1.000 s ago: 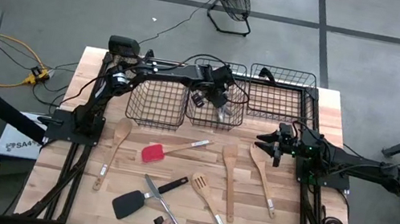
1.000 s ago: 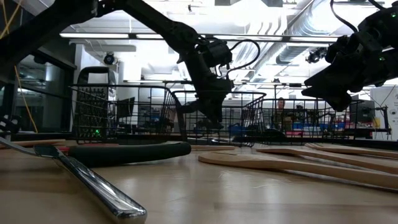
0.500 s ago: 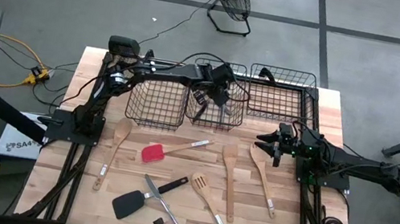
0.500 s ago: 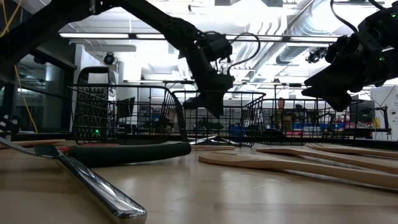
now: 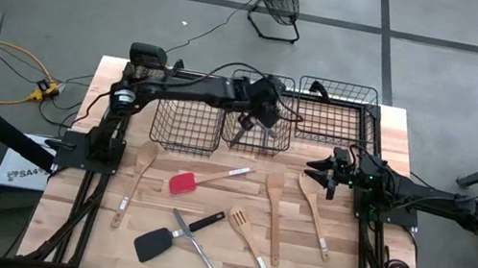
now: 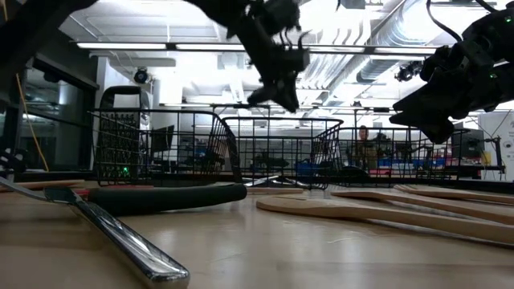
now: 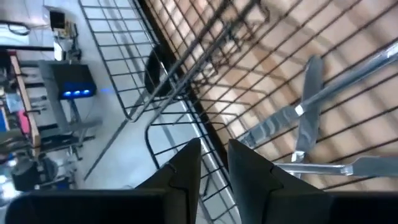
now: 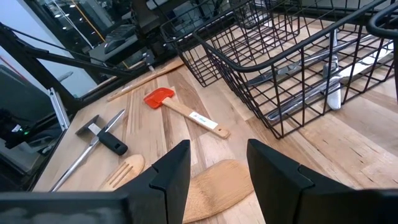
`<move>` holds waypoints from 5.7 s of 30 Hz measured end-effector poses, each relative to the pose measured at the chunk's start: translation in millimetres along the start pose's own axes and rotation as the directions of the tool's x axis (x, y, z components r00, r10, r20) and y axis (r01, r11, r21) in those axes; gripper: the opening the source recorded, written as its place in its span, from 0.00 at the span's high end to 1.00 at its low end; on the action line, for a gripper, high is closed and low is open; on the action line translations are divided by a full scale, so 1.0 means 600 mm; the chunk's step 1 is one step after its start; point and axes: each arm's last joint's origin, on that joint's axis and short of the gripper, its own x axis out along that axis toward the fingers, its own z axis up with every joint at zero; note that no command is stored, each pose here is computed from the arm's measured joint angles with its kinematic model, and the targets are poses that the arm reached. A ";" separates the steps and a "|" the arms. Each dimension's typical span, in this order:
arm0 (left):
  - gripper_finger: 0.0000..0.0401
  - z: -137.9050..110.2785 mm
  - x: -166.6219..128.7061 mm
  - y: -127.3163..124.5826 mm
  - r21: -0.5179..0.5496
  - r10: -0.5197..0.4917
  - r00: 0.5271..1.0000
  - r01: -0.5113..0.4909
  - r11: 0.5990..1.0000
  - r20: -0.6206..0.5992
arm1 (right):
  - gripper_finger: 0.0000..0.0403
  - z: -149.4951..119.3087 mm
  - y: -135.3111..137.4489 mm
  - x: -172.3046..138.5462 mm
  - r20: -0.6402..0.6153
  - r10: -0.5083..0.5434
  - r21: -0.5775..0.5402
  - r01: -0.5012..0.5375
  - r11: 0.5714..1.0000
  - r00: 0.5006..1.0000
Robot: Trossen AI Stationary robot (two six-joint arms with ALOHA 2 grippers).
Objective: Pick & Place Kitchen Items
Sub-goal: Put the silver knife into the middle wire basket
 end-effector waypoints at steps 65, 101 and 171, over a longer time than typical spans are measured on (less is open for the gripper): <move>0.57 0.258 -0.322 -0.456 0.020 -0.623 0.768 0.628 0.778 0.147 | 0.63 0.000 0.000 0.000 0.000 0.000 0.000 0.000 1.000 1.000; 0.50 0.244 -0.262 -0.522 0.041 -0.701 0.690 0.707 0.706 0.182 | 0.63 0.000 0.000 0.000 0.000 0.000 0.000 0.000 1.000 1.000; 0.91 0.255 -0.257 -0.499 -0.003 -0.760 0.638 0.766 0.642 0.124 | 0.63 0.000 0.000 0.000 -0.001 0.002 0.000 -0.002 1.000 1.000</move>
